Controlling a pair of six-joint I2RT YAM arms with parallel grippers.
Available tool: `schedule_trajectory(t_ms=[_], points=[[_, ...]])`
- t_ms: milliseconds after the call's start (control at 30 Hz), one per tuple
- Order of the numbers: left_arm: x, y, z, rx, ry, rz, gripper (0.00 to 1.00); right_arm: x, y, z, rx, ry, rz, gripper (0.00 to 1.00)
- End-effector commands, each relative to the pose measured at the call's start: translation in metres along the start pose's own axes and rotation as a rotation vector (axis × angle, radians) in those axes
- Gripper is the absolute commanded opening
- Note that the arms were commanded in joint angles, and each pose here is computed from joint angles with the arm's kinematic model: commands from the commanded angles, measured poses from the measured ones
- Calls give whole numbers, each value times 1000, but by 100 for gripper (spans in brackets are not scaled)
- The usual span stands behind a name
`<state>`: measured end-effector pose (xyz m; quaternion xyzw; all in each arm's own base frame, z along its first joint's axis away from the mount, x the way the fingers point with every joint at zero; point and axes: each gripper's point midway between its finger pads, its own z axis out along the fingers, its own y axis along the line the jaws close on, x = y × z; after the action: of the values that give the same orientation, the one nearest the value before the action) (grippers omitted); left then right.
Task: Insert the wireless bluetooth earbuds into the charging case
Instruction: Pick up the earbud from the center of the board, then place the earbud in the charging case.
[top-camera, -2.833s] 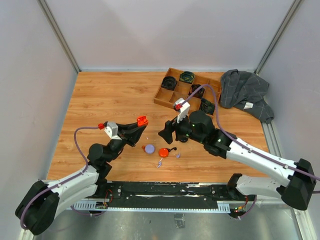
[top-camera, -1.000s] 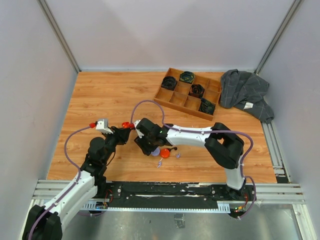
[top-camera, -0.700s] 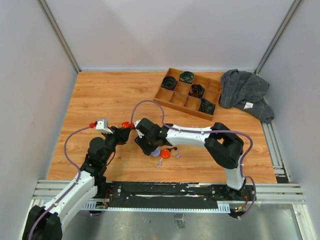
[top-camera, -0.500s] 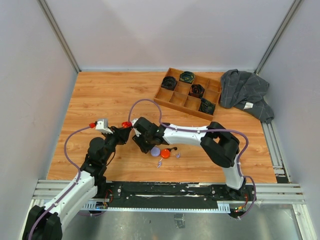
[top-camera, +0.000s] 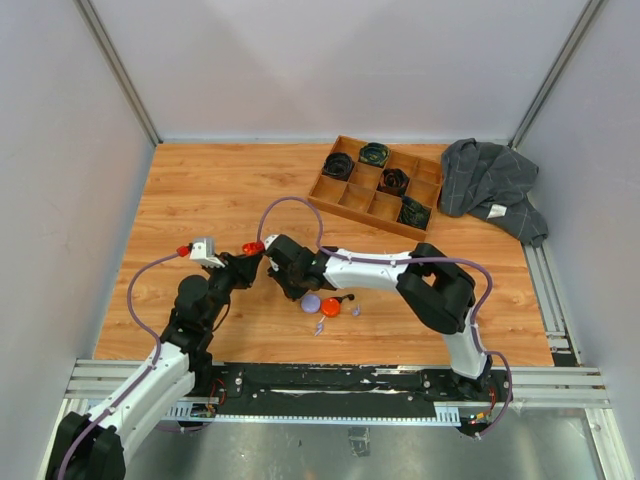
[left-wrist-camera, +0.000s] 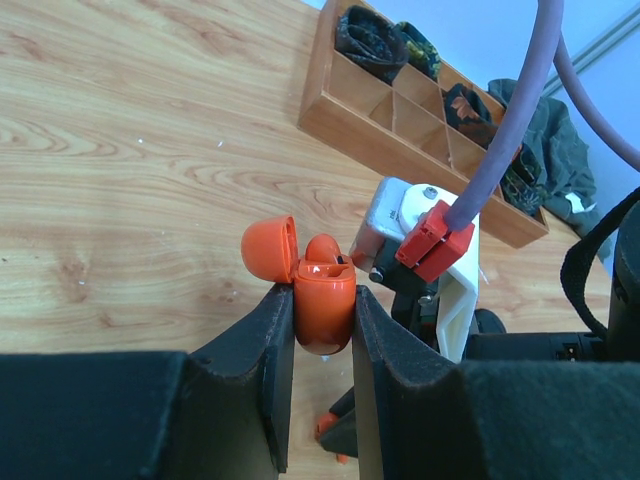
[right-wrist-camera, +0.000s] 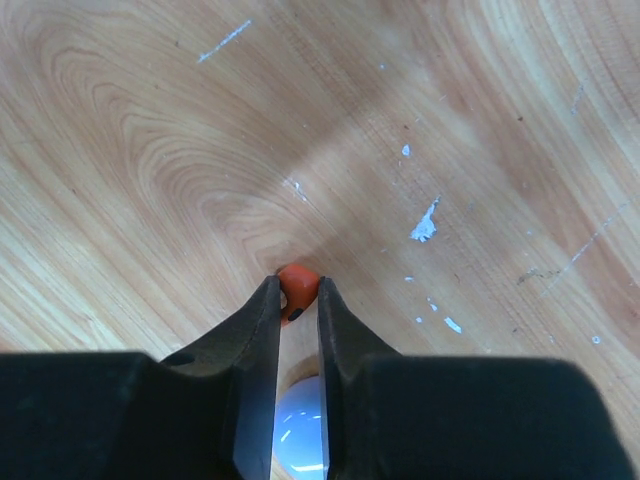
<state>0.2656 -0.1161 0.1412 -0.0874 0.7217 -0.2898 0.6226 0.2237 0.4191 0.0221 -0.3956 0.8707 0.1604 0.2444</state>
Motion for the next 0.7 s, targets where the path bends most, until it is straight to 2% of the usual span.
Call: schedule_trajectory(t_ms=[0,133,667], points=[[-8,-9,-1,50,-42,0,0,11,-16,-7,58,15,13,10],[-10,-15,-1,83,-51,2,0,1,-18,-25,56,-30,20,4],[-14,-73,-10,417,-62,52,0,-43,-37,-119,121,-294,-15,1]])
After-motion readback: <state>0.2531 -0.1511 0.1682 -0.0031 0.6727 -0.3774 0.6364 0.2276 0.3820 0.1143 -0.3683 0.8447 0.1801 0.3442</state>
